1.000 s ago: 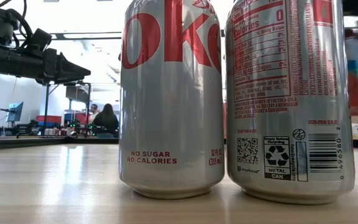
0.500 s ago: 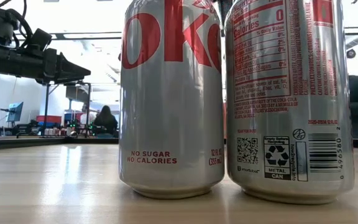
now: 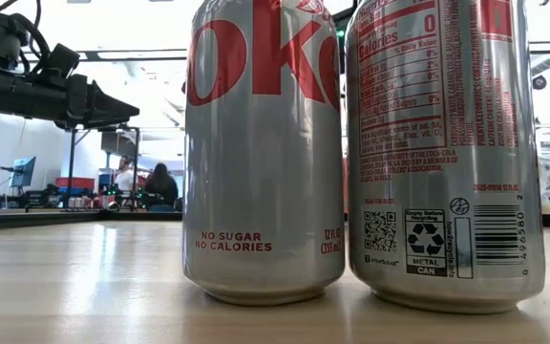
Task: Place canned beverage on shelf
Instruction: Put the red soda can on the shelf aligned with the other red soda can, then put the right blue soda can on the shelf
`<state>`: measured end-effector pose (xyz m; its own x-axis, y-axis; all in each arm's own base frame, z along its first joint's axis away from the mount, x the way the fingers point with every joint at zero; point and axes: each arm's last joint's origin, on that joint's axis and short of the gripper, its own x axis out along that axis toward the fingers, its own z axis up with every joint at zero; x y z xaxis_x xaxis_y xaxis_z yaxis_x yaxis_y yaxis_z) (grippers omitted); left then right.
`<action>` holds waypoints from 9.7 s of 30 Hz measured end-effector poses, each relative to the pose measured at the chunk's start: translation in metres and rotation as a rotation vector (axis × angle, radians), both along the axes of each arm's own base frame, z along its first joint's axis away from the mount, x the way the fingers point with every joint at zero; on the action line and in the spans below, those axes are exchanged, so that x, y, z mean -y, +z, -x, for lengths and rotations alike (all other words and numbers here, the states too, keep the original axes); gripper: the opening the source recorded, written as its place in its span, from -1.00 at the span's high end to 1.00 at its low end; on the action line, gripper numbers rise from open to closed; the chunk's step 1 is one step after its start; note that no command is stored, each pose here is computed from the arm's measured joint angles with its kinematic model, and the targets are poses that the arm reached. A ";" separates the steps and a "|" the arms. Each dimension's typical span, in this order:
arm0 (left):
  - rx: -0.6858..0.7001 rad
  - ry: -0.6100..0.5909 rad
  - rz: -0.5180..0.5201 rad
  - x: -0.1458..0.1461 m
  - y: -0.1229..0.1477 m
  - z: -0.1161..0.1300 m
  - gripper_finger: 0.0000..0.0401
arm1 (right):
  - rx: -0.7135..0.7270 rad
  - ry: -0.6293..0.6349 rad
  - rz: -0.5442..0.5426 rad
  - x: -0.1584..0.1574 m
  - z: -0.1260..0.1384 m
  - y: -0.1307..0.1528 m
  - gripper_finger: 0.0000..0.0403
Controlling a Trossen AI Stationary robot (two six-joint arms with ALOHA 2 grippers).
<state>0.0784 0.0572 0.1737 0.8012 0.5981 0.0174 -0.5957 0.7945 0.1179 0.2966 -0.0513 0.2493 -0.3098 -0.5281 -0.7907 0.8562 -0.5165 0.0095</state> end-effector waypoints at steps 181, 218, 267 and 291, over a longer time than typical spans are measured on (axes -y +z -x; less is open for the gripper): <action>0.000 0.000 0.000 0.000 0.000 0.000 -0.99 | -0.266 -0.099 0.449 0.032 0.074 -0.081 -0.52; 0.000 0.000 0.000 0.000 0.000 0.000 -0.99 | -0.257 -0.110 0.512 0.037 0.084 -0.091 -0.52; 0.000 0.000 0.000 0.000 0.000 0.000 -0.99 | -0.297 -0.128 0.340 0.042 0.075 -0.083 -0.85; 0.000 0.000 0.000 0.000 0.000 0.000 -0.99 | -0.048 -0.064 -0.307 0.033 0.030 -0.024 -0.85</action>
<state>0.0784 0.0572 0.1737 0.8014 0.5979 0.0171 -0.5955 0.7947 0.1177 0.2662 -0.0844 0.2252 -0.3753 -0.2450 -0.8939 0.8178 -0.5415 -0.1949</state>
